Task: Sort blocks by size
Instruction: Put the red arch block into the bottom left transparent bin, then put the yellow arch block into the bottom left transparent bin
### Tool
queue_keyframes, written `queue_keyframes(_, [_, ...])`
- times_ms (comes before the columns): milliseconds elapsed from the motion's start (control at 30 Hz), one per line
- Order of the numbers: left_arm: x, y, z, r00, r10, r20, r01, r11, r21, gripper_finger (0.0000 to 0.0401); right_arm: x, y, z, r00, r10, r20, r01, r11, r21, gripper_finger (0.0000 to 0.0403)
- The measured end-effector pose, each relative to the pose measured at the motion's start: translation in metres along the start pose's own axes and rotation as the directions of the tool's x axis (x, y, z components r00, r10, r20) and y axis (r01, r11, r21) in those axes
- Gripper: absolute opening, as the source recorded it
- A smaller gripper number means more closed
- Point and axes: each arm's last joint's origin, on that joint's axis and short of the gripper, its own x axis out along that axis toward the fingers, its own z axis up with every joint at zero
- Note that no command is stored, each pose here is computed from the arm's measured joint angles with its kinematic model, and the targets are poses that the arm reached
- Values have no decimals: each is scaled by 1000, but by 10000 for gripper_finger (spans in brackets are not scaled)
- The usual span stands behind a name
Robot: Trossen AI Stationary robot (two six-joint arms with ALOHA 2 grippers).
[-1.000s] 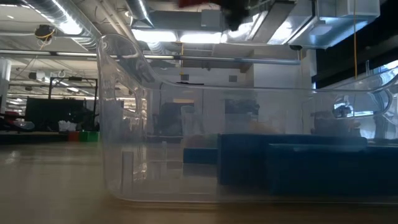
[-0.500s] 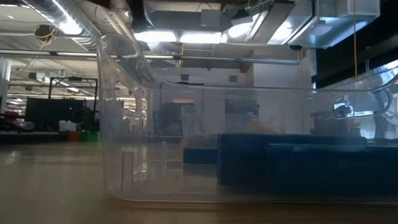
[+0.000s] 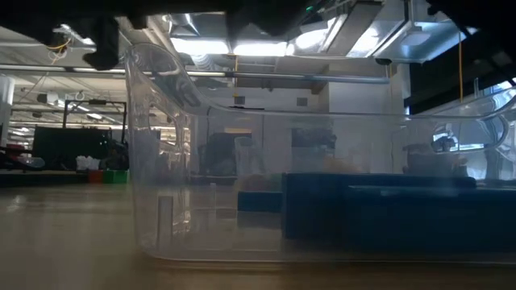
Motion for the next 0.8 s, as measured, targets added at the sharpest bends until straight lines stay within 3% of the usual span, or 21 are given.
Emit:
queue_keyframes(367, [3,3,0,1000,14,1,-14,1000,6,210,17,-12,-22,999,6,37,-8,998,62,59])
queue_keyframes(667, [2,2,0,1000,11,0,-11,1000,8,210,17,-13,-25,1000,-9,11,8,999,46,176])
queue_keyframes(800, [1,1,0,1000,7,0,-7,1000,5,210,17,-12,-27,1000,-9,-5,9,1000,-1,206])
